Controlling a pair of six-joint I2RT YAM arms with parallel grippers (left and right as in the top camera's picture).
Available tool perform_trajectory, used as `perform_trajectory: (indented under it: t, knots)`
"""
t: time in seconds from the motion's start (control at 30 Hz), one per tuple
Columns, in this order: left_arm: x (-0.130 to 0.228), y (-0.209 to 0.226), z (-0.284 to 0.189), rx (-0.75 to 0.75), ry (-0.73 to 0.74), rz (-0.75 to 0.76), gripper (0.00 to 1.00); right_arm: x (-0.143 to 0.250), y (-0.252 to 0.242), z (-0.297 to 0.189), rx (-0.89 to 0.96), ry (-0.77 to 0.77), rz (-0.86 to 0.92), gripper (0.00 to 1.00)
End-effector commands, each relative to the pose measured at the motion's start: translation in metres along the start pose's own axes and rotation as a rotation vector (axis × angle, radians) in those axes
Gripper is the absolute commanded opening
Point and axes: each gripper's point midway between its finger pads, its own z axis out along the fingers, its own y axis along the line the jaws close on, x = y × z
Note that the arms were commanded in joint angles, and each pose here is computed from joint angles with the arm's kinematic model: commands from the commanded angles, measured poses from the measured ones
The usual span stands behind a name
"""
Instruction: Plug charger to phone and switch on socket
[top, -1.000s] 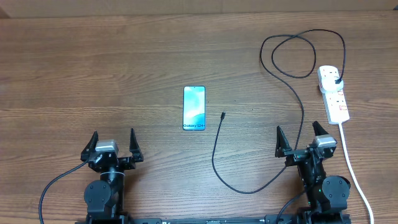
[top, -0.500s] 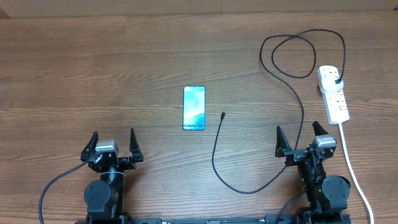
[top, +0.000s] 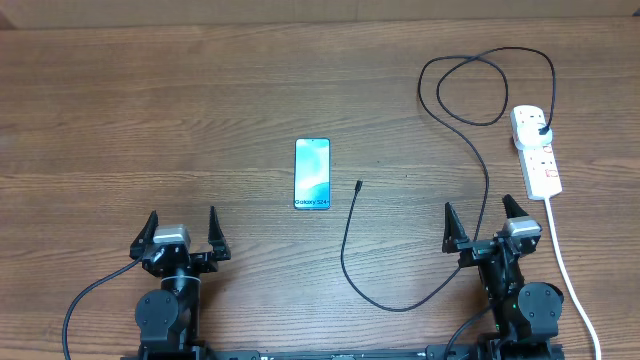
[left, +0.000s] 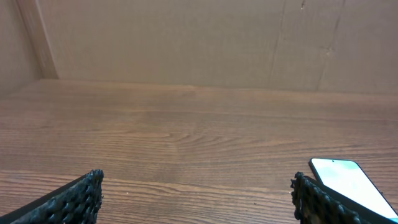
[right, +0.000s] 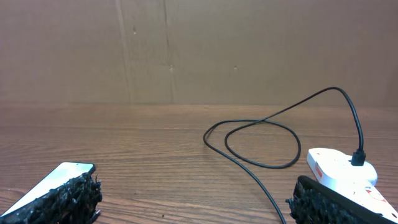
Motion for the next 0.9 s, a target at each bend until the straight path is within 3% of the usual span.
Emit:
perform_trajectory:
  t: [0.0,0.57,0.67,0.87]
  knots:
    - [0.000,-0.001,0.000,0.007,-0.007,0.022,1.00,0.003,0.001,0.000,-0.007,0.000,-0.005,1.00]
    - [-0.003,0.009,-0.001,-0.048,-0.017,0.043,1.00,0.003,0.001,0.000,-0.007,0.000,-0.005,1.00]
    - [-0.004,0.002,0.000,-0.008,-0.020,0.035,1.00,0.003,0.001,0.000,-0.007,0.000,-0.005,1.00]
    - [-0.036,-0.043,-0.009,0.249,-0.156,0.047,1.00,0.003,0.001,0.000,-0.007,0.000,-0.005,1.00]
